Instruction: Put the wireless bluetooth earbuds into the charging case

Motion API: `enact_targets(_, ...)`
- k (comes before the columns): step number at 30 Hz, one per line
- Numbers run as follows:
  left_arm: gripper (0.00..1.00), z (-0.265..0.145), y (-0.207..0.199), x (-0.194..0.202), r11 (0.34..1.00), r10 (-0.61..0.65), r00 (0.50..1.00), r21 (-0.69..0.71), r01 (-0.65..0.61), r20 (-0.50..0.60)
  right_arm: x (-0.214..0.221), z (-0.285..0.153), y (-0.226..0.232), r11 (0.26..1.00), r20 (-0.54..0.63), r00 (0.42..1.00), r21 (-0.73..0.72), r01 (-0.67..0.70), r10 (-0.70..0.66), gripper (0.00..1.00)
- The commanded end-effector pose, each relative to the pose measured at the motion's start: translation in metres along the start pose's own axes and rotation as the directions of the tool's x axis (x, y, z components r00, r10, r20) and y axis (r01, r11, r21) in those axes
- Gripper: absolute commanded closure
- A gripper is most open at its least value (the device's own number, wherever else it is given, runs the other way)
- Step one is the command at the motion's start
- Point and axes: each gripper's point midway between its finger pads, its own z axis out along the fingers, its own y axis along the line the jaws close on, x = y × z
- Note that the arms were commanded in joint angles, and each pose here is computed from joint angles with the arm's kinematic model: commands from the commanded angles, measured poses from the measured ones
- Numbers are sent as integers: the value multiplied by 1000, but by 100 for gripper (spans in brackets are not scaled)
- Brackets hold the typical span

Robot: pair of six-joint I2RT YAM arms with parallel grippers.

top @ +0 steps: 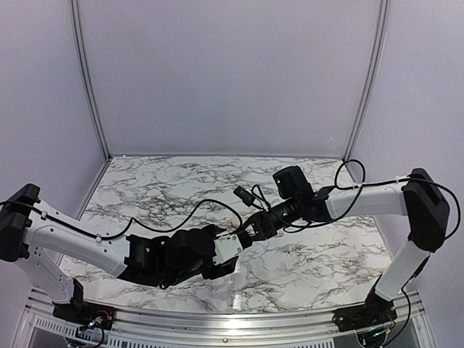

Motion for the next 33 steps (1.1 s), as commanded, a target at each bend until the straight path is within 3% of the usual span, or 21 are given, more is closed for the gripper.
enact_targets(1,14,-14,20,-11,995,-75,996,-56,78,57,-18,-3,11,998,26,998,2,57,-57,94)
enact_targets(5,2,-29,37,-16,983,-162,981,-66,170,108,-45,-25,14,994,116,987,32,105,-108,96)
enact_targets(9,1,-43,61,-18,949,-296,939,-55,309,176,-84,-59,26,979,253,947,85,183,-199,96)
enact_targets(12,1,-57,89,-23,899,-420,868,-7,437,266,-114,-80,46,951,350,885,127,281,-308,96)
enact_targets(16,1,-77,108,-35,841,-536,758,162,516,372,-140,-97,74,902,424,797,178,393,-431,96)
enact_targets(18,1,-82,110,-41,815,-578,719,233,530,386,-145,-101,89,879,454,757,167,447,-470,96)
enact_targets(25,1,-106,88,-79,785,-606,671,459,416,427,-144,-91,126,795,451,687,90,600,-569,96)
enact_targets(29,1,-112,96,-93,772,-626,633,480,418,455,-137,-71,146,744,443,655,40,667,-612,96)
enact_targets(33,8,-112,99,-101,772,-627,620,482,413,472,-135,-56,160,719,453,641,1,695,-620,96)
